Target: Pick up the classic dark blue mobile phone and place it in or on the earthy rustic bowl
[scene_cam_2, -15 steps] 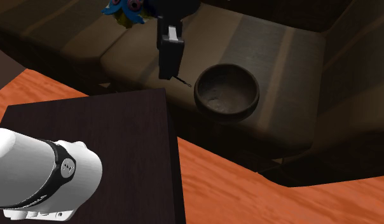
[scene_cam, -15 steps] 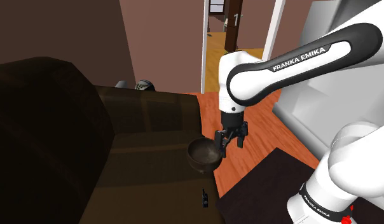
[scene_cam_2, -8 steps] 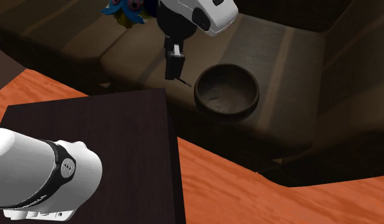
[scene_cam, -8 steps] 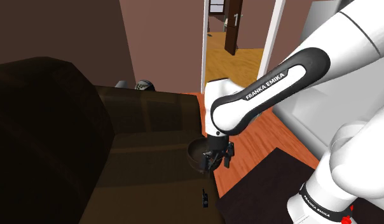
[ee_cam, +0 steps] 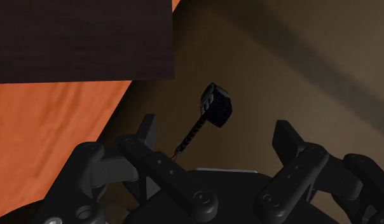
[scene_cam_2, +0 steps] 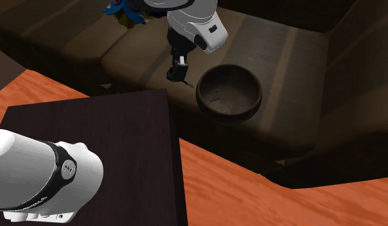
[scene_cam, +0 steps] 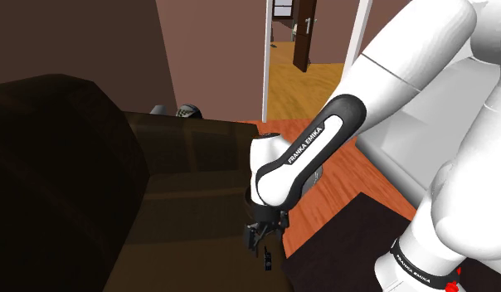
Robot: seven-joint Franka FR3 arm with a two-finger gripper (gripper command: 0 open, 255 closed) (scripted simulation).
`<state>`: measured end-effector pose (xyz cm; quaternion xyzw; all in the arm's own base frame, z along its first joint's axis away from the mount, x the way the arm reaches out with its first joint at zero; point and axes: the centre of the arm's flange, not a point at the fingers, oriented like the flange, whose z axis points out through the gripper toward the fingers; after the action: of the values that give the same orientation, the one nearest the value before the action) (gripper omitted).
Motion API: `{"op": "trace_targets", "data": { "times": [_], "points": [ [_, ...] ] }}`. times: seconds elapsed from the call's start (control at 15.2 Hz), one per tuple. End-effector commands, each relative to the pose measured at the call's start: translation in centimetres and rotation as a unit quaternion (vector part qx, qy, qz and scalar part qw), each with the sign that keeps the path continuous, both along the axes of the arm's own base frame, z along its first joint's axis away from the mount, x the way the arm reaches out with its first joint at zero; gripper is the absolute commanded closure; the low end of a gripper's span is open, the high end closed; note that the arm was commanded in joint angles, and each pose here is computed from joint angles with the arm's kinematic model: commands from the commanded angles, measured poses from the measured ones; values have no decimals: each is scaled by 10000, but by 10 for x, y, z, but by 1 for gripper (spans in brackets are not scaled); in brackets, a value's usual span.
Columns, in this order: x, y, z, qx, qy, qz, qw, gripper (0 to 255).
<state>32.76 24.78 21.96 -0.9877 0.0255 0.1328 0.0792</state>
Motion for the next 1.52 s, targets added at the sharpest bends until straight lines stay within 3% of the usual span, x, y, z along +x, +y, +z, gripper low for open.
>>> {"op": "trace_targets", "data": {
  "times": [0.0, 0.33, 0.79, 0.86, 1.45],
  "points": [
    [-4, 4, -13, 7, -2, -6, 10000, 0],
    [-10, 8, -36, 7, -2, -6, 10000, 0],
    [-10, 8, -36, 7, -2, -6, 10000, 0],
    [-10, 8, -36, 7, -2, -6, 10000, 255],
    [-10, 8, -36, 7, -2, -6, 10000, 255]
  ]
}}
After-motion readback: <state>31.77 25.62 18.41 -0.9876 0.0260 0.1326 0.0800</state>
